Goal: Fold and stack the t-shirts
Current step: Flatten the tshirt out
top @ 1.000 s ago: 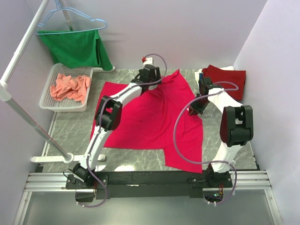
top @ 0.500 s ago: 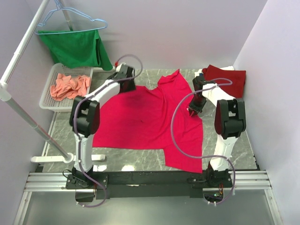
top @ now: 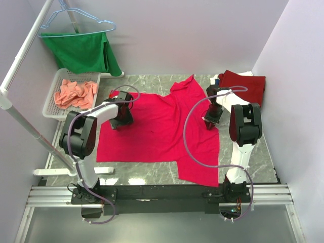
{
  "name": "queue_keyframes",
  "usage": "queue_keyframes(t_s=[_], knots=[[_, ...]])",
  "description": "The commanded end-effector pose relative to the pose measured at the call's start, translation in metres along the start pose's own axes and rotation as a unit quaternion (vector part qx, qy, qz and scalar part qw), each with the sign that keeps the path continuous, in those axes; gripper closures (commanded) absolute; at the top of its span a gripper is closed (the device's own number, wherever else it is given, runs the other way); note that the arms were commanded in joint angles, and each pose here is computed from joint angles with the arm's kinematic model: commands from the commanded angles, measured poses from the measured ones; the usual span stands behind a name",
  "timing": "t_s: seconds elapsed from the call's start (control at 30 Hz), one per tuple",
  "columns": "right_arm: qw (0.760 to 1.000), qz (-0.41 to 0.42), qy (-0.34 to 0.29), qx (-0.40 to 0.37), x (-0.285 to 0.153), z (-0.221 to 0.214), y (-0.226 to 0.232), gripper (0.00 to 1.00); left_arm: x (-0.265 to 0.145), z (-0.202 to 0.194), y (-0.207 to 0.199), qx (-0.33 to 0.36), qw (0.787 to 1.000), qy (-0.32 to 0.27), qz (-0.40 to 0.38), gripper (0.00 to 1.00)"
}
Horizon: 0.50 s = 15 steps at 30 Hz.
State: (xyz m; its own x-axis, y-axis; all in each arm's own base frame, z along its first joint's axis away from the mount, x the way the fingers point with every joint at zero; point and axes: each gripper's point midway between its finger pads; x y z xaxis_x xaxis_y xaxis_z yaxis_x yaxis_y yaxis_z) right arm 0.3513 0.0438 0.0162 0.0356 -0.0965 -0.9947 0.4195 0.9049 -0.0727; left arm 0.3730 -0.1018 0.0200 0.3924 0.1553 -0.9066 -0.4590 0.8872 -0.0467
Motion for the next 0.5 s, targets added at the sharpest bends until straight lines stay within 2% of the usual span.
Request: queue_keyframes(t_s=[0.0,0.17,0.47], knots=[[0.999,-0.034,0.01,-0.006,0.002,-0.006,-0.012,0.8,-0.011,-0.029,0.041,0.013,0.998,0.029,0.062,0.28],[0.998,-0.056,0.029,0.0,0.009,-0.021,-0.025,0.81,-0.022,-0.032,0.056,0.018,0.996,0.028,0.079,0.28],[0.995,-0.085,0.048,0.012,0.009,-0.049,-0.049,0.83,-0.028,-0.032,0.059,0.02,0.997,0.025,0.076,0.28]])
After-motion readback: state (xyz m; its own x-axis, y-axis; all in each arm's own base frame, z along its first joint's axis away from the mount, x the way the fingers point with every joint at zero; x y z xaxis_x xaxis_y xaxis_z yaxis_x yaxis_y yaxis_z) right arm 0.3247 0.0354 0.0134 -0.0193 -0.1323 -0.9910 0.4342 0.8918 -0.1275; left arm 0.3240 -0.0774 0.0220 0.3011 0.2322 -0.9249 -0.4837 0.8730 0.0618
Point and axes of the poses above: each gripper's point midway between its finger pads, its own x axis out along the fingers, its own y axis along the line the jaws close on, z = x × y, and after that the axes turned 5 degrees about -x, right-handed
